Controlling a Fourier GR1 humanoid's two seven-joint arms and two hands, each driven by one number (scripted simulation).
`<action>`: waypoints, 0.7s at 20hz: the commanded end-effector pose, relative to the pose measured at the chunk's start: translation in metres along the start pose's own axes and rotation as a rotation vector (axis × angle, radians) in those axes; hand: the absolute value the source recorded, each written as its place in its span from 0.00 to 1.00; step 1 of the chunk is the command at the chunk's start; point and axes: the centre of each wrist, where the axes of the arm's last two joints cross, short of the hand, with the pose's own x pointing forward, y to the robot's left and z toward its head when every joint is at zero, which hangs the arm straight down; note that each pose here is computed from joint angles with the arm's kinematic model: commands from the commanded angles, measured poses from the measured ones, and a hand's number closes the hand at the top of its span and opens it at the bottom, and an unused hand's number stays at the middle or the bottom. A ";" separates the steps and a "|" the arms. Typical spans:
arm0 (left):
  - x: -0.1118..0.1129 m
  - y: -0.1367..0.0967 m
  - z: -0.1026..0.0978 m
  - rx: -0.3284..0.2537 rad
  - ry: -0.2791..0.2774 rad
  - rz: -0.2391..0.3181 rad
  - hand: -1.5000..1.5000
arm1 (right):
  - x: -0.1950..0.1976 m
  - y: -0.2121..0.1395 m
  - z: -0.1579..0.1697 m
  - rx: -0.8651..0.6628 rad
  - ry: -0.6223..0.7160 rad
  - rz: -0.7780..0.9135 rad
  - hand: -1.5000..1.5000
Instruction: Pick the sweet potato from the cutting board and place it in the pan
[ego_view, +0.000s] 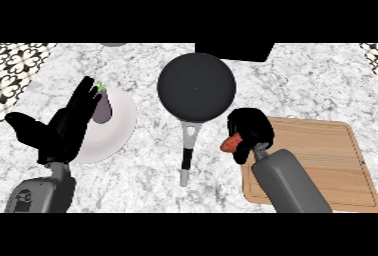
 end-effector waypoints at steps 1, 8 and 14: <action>0.003 -0.016 -0.006 -0.061 -0.009 -0.001 0.50 | 0.073 -0.030 0.002 -0.173 0.017 0.050 1.00; 0.006 -0.029 -0.015 -0.098 0.002 -0.006 0.50 | 0.156 -0.089 0.022 -0.585 0.111 0.171 1.00; 0.017 -0.036 -0.025 -0.118 -0.023 -0.015 0.50 | 0.204 -0.130 0.036 -0.693 0.208 0.152 1.00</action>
